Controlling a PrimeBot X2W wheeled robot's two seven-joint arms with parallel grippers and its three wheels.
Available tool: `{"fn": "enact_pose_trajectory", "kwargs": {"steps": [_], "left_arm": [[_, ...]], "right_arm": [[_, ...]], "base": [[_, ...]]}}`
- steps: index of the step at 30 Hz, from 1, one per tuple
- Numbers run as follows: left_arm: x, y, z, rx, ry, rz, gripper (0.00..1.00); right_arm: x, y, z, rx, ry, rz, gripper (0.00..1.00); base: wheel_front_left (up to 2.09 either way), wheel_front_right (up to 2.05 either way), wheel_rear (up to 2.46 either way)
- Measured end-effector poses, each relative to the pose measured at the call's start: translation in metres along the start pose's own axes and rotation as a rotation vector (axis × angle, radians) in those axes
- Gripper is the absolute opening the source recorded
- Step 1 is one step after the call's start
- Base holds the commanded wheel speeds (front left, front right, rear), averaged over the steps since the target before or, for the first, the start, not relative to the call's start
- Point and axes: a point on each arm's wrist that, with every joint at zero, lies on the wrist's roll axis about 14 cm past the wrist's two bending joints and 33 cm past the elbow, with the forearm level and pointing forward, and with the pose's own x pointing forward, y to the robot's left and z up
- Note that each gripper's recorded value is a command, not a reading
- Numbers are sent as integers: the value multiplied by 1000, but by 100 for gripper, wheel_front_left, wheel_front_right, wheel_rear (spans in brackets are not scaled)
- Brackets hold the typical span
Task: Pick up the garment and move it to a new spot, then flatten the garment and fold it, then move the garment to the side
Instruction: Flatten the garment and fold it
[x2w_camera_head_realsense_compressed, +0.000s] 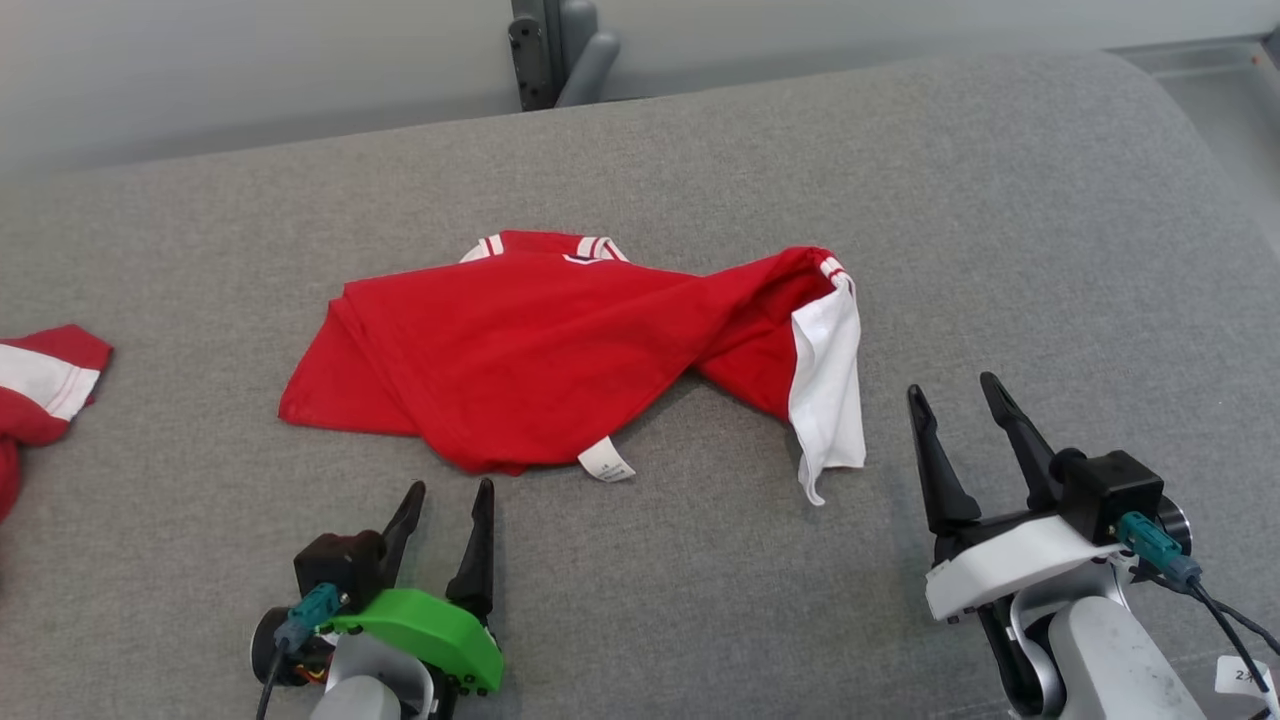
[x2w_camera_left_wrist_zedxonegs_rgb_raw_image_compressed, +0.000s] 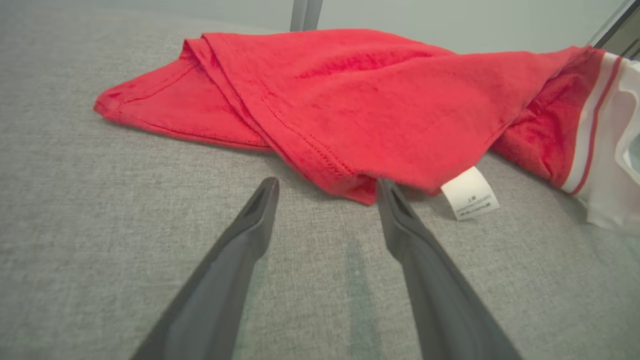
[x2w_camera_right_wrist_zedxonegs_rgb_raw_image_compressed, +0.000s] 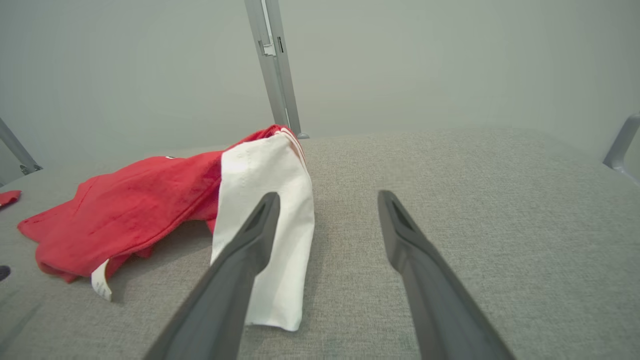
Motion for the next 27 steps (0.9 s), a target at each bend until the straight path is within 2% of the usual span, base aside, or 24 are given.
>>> {"fn": "enact_pose_trajectory", "kwargs": {"steps": [5,12,13,15,22,27], "left_arm": [[15,6,-34,-19,111,21,100],[36,-4,-33,-59,98,-21,100],[38,-6,-31,-61,90,-28,87],[41,-9,-26,-56,75,-45,0],[31,-13,-14,-27,33,-66,0],[18,-4,8,-24,-39,-38,0]], "right_arm": [[4,-13,-13,-6,38,-34,100],[1,-32,-22,-19,67,-87,100],[0,-33,-23,-19,71,-90,100],[1,-33,-25,-18,76,-88,100],[4,-23,-24,-8,70,-64,100],[3,-15,-27,6,78,-45,100]], "base": [[0,0,0],[0,0,0],[0,0,0],[0,0,0],[0,0,0],[0,0,0]]}}
